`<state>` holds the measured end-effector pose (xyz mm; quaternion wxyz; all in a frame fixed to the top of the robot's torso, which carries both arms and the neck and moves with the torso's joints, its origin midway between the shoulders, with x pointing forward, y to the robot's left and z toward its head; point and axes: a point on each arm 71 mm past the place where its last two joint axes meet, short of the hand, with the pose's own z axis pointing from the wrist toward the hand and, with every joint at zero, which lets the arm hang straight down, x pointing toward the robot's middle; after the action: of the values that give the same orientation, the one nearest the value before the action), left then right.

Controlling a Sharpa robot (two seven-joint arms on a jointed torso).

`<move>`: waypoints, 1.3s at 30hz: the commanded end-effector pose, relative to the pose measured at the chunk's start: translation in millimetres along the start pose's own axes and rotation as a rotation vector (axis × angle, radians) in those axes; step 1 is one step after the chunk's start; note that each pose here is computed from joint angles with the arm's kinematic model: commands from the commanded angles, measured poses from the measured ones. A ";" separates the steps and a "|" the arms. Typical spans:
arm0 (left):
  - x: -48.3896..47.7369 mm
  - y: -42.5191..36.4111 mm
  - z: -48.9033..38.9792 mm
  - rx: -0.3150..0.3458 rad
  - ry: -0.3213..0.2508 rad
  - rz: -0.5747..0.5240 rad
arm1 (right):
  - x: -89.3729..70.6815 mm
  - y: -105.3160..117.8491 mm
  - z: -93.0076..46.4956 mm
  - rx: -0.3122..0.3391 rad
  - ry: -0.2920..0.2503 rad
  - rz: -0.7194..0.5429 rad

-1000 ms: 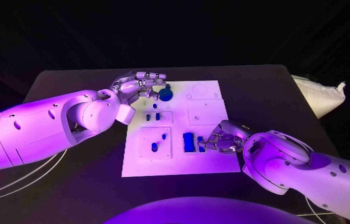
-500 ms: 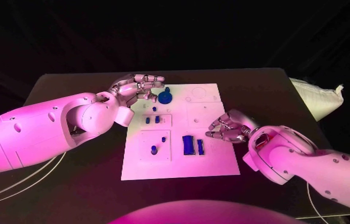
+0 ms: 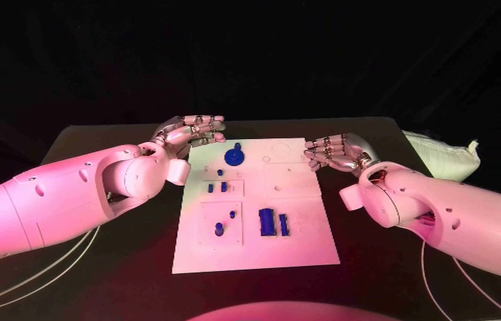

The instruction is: Assemble the parts on the task board

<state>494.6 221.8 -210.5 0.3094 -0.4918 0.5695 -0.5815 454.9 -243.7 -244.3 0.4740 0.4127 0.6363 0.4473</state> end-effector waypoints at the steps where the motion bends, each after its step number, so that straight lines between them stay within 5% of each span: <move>1: -11.7 -1.8 5.6 0.070 -0.116 -0.023 | -1.8 0.8 14.3 -0.080 0.007 0.265; 9: -28.9 8.7 16.8 0.093 -0.239 -0.015 | -0.9 -8.3 46.5 -0.112 -0.013 0.350; 14: -28.4 13.7 19.5 0.093 -0.251 -0.017 | 0.6 -10.5 53.5 -0.121 -0.009 0.360; 15: -26.1 15.7 19.5 0.055 -0.208 -0.007 | -1.9 -14.2 52.4 -0.068 -0.052 0.293; 19: -23.3 16.6 18.1 0.058 -0.214 0.002 | 0.6 -11.0 51.1 -0.074 -0.059 0.293; 39: 33.0 24.6 -16.7 0.166 -0.331 0.182 | 42.1 32.9 13.3 -0.131 -0.179 0.261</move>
<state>464.4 190.9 -231.8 0.4325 -0.5238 0.5192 -0.5187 462.7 -187.9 -228.0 0.4620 0.4857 0.5281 0.5213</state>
